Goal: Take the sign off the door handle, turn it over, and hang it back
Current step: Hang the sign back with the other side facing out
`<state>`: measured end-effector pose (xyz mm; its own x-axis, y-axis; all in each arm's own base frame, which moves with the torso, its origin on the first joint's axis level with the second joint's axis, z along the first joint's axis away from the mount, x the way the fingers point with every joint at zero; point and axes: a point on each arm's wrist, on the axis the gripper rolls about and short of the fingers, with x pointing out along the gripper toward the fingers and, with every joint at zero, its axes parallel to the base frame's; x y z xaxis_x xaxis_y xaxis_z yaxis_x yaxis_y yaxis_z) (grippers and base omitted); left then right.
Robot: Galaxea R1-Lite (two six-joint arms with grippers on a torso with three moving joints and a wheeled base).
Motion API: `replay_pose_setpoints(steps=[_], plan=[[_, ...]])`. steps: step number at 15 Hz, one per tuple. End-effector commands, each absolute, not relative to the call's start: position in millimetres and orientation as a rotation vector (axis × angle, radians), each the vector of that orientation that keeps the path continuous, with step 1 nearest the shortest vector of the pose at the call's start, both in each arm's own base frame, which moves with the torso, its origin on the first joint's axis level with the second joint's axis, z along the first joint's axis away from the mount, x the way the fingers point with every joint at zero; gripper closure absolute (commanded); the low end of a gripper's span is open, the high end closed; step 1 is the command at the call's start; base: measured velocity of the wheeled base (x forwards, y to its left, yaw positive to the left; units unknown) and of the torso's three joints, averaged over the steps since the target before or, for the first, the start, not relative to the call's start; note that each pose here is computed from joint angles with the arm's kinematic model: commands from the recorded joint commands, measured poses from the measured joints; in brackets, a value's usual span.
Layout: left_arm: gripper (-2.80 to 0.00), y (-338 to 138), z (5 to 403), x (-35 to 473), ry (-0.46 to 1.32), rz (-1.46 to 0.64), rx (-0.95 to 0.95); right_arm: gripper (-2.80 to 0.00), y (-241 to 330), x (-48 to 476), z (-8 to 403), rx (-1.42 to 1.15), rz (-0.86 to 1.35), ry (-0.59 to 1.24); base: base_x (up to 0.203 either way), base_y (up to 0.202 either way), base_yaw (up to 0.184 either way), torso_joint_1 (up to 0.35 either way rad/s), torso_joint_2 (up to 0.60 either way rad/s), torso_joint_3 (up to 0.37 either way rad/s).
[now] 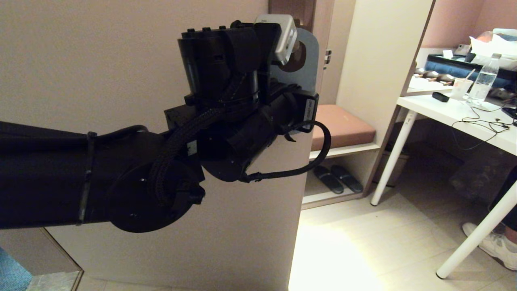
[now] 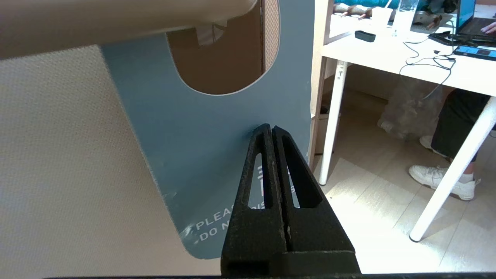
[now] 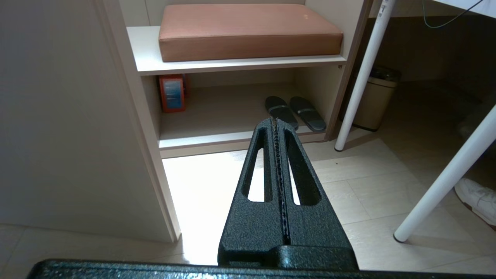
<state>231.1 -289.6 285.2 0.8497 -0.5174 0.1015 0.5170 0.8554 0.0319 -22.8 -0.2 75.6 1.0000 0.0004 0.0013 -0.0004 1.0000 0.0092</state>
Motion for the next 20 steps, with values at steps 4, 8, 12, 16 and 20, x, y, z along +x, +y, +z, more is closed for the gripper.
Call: replay_pose_setpoints(steps=[4,8,12,16,20], plan=[[0.0,-275.5,284.0,219.9,-0.101,-0.542,0.009,0.0,-0.2,-22.8,75.6,0.009,0.002,-0.002,0.0,0.0,0.0,0.0,0.0,0.0],[0.0,-261.2,280.5,209.4,-0.1,-0.53,0.009,0.0,-0.2,-22.8,75.6,0.009,0.002,-0.002,0.0,0.0,0.0,0.0,0.0,0.0],[0.0,-237.7,276.0,202.2,-0.083,-0.503,0.022,0.0,-0.2,-22.8,75.6,0.009,0.0,-0.002,0.0,0.0,0.0,0.0,0.0,0.0],[0.0,-200.6,276.0,210.9,-0.084,-0.404,0.046,0.0,-0.2,-22.8,75.6,0.009,0.001,-0.002,0.0,0.0,0.0,0.0,0.0,0.0],[0.0,-165.6,263.1,206.1,-0.048,-0.328,0.086,0.0,-0.2,-22.8,75.6,0.009,0.001,-0.002,0.0,0.0,0.0,0.0,0.0,0.0]])
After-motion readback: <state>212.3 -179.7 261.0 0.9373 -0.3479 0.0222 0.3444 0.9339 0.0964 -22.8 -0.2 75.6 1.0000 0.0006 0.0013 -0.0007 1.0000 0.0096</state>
